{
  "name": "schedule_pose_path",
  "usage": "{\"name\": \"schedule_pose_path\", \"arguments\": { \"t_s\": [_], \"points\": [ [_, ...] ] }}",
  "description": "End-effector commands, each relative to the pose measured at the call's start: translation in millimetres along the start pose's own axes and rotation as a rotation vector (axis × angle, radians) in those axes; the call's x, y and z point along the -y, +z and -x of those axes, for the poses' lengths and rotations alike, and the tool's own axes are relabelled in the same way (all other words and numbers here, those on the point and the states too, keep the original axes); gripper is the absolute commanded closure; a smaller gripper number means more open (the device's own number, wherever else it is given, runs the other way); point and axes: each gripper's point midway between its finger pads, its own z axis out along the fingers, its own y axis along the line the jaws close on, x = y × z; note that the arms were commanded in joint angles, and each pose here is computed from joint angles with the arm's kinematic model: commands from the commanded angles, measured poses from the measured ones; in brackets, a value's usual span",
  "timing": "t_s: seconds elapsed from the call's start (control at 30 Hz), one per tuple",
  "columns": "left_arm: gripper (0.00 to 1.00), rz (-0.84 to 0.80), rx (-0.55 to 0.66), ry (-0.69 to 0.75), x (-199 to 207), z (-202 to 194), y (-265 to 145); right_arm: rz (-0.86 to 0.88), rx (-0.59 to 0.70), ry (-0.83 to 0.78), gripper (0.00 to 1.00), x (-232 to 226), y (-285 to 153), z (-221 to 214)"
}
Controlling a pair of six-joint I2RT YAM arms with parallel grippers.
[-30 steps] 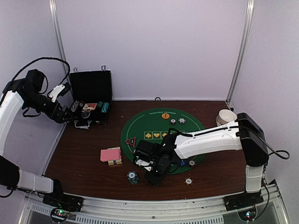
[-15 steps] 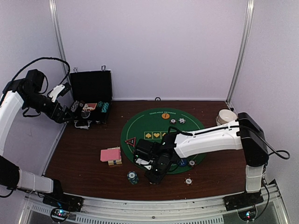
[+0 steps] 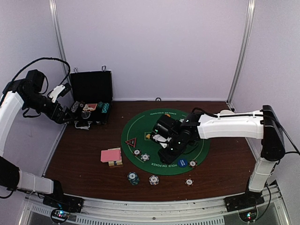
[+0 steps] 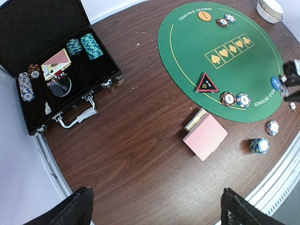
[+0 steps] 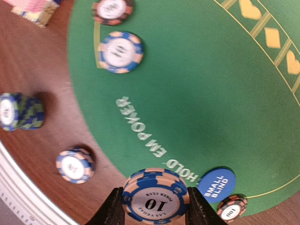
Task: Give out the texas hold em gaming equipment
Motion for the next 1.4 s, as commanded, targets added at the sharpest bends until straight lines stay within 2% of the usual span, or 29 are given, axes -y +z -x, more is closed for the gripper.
{"name": "schedule_pose_path", "arguments": {
  "t_s": [0.0, 0.13, 0.37, 0.77, 1.07, 1.23, 1.37],
  "points": [
    [0.02, 0.007, 0.021, 0.009, -0.1, 2.8, -4.2, -0.094, -0.038, 0.123, 0.95, 55.3, 11.3, -22.6],
    [0.03, 0.005, 0.022, 0.009, 0.4, 3.1, -4.0, -0.160, -0.054, 0.216, 0.97, 96.6, 20.0, -37.3],
    [0.03, 0.004, 0.024, 0.009, 0.1, 4.1, -4.4, -0.181, -0.035, 0.308, 0.97, 127.7, 27.0, -37.5],
    [0.02, 0.009, 0.025, 0.014, 0.1, 4.3, -5.9, -0.198, -0.058, 0.372, 0.98, 152.1, 46.2, -42.5],
    [0.03, 0.009, 0.023, 0.017, 0.0, 3.9, -5.8, -0.197, -0.092, 0.383, 0.96, 154.2, 57.4, -55.3],
    [0.02, -0.002, 0.017, 0.013, 0.4, 2.8, -2.8, -0.204, -0.096, 0.385, 0.81, 155.2, 59.2, -57.9],
    [0.02, 0.002, 0.015, 0.013, 0.0, 2.1, -3.0, -0.214, -0.071, 0.387, 0.55, 157.4, 53.5, -51.8]
  ]
}}
